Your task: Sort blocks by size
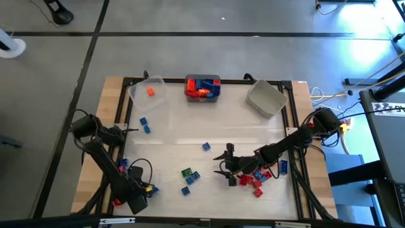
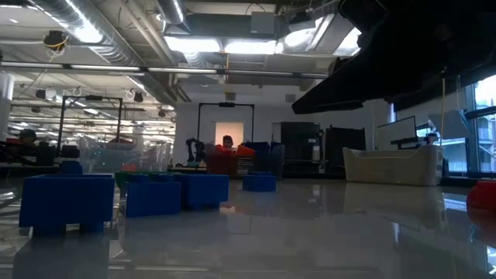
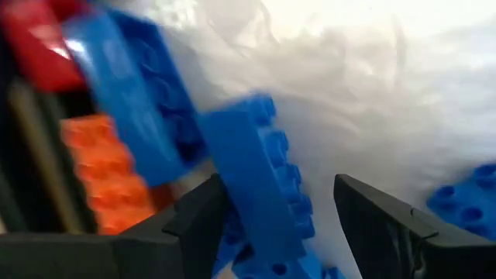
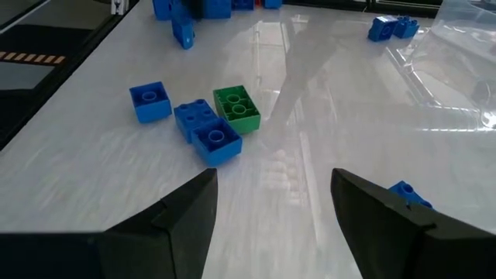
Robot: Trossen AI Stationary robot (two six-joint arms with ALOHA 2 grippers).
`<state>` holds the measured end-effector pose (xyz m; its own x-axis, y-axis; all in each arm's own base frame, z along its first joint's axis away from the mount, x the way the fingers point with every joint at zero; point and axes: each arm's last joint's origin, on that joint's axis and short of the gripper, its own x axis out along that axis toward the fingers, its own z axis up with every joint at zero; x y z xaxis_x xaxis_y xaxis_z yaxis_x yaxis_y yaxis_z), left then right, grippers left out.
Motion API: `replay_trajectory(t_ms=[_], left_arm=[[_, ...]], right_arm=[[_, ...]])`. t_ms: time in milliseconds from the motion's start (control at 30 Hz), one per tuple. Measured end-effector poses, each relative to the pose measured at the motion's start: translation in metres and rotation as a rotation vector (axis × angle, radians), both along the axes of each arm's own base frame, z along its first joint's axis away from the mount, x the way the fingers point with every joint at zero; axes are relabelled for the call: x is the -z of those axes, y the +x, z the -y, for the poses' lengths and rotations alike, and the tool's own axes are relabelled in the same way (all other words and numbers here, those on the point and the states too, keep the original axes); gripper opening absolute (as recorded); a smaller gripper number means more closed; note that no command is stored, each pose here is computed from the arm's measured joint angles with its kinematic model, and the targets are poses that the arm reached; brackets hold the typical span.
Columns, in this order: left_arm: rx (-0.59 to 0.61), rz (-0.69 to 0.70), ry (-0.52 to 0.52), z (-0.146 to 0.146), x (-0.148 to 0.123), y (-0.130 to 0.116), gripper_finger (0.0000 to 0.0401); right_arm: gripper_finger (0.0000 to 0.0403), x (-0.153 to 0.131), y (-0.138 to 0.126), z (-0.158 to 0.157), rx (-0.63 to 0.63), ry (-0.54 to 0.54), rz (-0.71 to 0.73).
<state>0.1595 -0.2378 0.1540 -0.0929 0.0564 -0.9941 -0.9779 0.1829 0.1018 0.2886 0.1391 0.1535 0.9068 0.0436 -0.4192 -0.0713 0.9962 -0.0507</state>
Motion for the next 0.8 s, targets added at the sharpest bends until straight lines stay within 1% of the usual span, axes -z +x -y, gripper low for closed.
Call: replay_trajectory(t_ms=[100,300,367,467,700,800], left_arm=[[0.000,0.025,-0.025,-0.001,0.008,-0.001,0.0225],[0.029,0.028,-0.006,-0.006,0.013,-0.003,0.0225],[0.042,0.032,-0.001,-0.006,0.013,-0.003,0.0218],[0.059,0.046,0.005,-0.006,0.014,-0.003,0.0192],[0.108,0.062,0.002,-0.006,0.014,-0.001,0.0105],[0.130,0.058,-0.006,-0.008,0.012,0.001,0.0080]], right_arm=[[0.0248,0.000,0.000,0.000,-0.005,0.002,-0.001],[0.0248,0.000,0.000,0.000,-0.005,0.003,0.001],[0.0248,0.000,0.000,0.000,-0.005,0.003,0.001],[0.0248,0.000,0.000,0.000,-0.005,0.003,0.001],[0.0248,0.000,0.000,0.000,-0.005,0.003,0.001],[0.0248,0.000,0.000,0.000,-0.005,0.003,0.001]])
